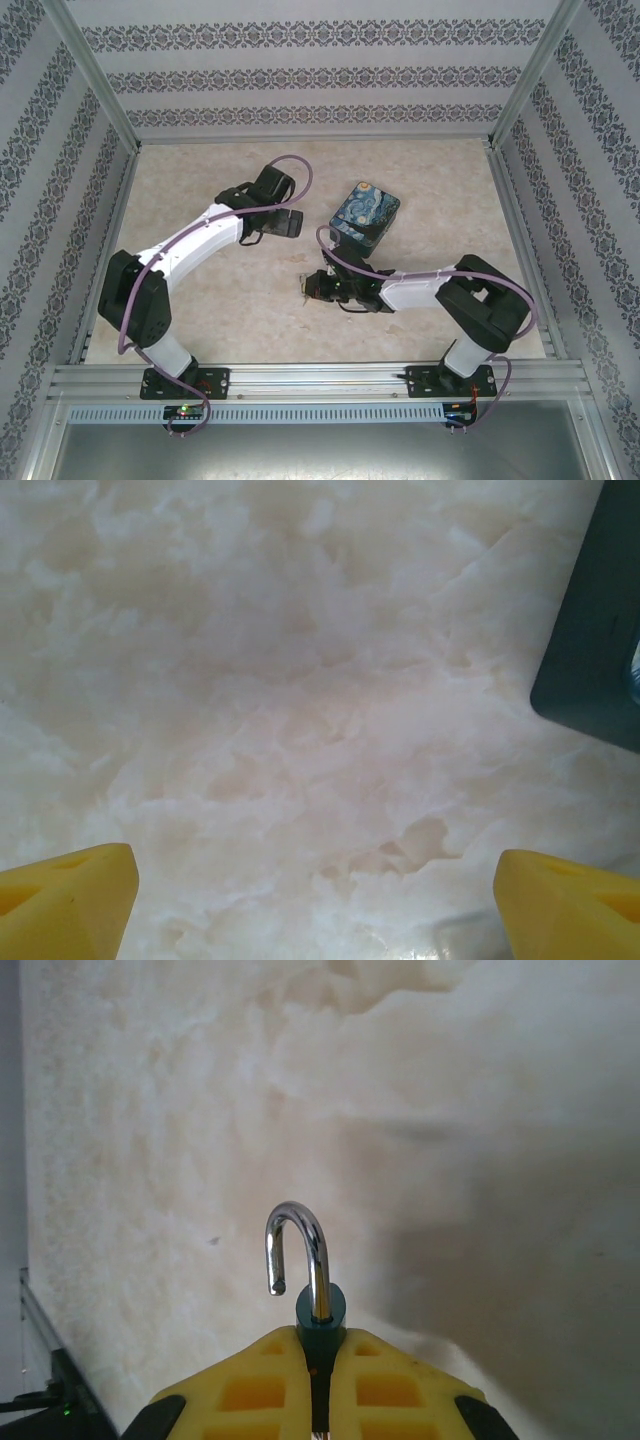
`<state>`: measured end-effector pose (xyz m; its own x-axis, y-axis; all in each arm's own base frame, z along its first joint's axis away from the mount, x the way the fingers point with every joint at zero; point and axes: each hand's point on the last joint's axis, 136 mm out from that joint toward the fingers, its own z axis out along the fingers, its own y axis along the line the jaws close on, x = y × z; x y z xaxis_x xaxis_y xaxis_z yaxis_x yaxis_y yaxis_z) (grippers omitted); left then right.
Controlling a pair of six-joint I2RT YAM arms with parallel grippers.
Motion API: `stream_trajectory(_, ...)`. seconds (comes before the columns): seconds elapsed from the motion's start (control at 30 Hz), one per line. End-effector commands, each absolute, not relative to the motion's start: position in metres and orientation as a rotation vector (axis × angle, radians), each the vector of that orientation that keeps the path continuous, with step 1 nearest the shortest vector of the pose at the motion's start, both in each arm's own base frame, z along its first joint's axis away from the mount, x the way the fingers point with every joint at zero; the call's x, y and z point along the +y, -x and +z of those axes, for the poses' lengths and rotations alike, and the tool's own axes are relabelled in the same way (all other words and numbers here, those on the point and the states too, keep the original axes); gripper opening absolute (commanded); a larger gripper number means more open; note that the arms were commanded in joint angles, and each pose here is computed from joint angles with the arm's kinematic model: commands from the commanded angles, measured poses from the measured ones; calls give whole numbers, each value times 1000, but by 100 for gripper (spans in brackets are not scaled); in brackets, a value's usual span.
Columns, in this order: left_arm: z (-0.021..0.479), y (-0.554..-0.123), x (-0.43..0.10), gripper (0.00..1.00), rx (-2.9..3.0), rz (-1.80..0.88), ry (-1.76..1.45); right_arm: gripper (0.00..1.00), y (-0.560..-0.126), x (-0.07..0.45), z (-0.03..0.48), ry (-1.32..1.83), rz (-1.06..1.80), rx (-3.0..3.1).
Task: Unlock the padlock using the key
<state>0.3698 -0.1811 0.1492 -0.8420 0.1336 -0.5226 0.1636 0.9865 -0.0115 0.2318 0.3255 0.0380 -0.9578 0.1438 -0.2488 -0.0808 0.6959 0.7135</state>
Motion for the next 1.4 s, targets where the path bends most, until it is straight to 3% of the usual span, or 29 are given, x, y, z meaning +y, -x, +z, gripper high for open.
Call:
stream_trajectory(0.0, 157, -369, -175, 92, 2551, -96, -143, 15, -242, 317, 34, -90, 1126, 2603)
stream_trajectory(0.13, 154, -365, -170, 92, 2556, -87, -129, 38, -243, 301, 42, -109, 1128, 2587)
stream_trajectory(0.43, 171, -361, -151, 94, 2522, -40, -70, 70, -244, 262, 100, -110, 1180, 2451)
stream_trajectory(0.47, 173, -361, -147, 95, 2517, -27, -61, 79, -245, 256, 109, -110, 1188, 2428)
stream_trajectory(0.57, 180, -359, -133, 95, 2486, 26, -26, 83, -253, 238, 137, -111, 1182, 2357)
stream_trajectory(0.6, 183, -359, -128, 96, 2473, 45, -12, 96, -257, 229, 146, -122, 1163, 2335)
stream_trajectory(1.07, 204, -346, -52, 100, 2121, 268, 126, 98, -311, 71, 204, -404, 635, 2037)
stream_trajectory(1.37, 199, -347, -5, 99, 2004, 302, 233, 98, -329, -14, 202, -475, 8, 1921)
